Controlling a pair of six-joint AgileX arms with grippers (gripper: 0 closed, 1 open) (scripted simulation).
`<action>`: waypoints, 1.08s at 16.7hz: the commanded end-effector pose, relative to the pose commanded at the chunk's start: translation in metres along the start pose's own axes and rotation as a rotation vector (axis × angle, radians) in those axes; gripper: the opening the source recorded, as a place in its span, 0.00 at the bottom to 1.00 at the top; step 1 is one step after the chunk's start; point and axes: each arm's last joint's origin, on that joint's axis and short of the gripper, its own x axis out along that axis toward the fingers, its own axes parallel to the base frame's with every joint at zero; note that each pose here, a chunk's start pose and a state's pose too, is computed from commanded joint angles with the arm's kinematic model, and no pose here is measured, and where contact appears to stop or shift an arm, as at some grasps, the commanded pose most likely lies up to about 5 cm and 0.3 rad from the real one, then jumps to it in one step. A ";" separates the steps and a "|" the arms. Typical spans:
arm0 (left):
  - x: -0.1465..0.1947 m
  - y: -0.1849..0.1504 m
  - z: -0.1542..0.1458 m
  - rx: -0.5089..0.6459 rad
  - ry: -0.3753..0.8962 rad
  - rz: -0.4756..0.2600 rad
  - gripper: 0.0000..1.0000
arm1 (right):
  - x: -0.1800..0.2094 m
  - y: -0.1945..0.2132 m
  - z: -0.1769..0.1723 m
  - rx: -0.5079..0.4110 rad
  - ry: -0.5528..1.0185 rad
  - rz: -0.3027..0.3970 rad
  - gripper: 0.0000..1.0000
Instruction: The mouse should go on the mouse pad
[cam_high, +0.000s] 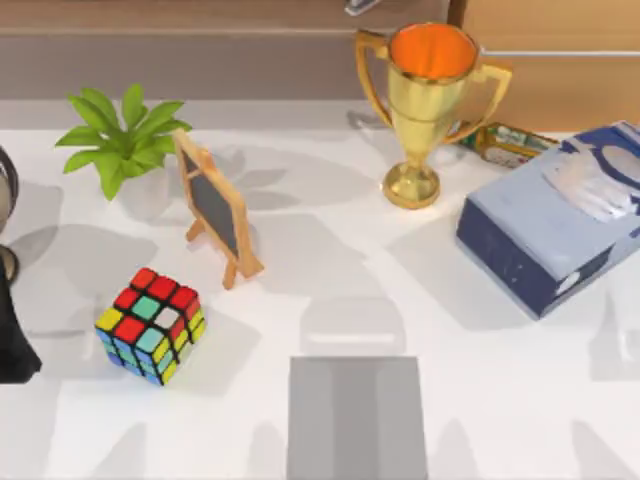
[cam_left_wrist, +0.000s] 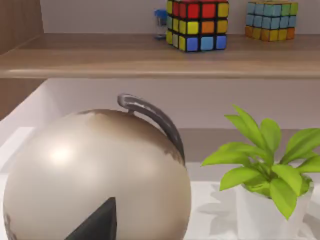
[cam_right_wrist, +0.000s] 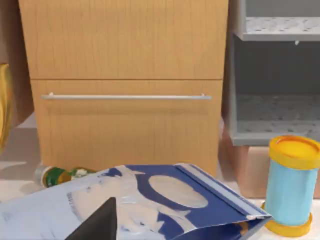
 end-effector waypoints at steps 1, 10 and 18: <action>0.000 0.000 0.000 0.000 0.000 0.000 1.00 | 0.000 0.000 0.000 0.000 -0.001 0.000 1.00; 0.000 0.000 0.000 0.000 0.000 0.000 1.00 | 0.016 -0.011 0.045 -0.165 0.367 -0.069 1.00; 0.000 0.000 0.000 0.000 0.000 0.000 1.00 | 0.105 -0.049 0.071 -0.309 1.117 0.046 1.00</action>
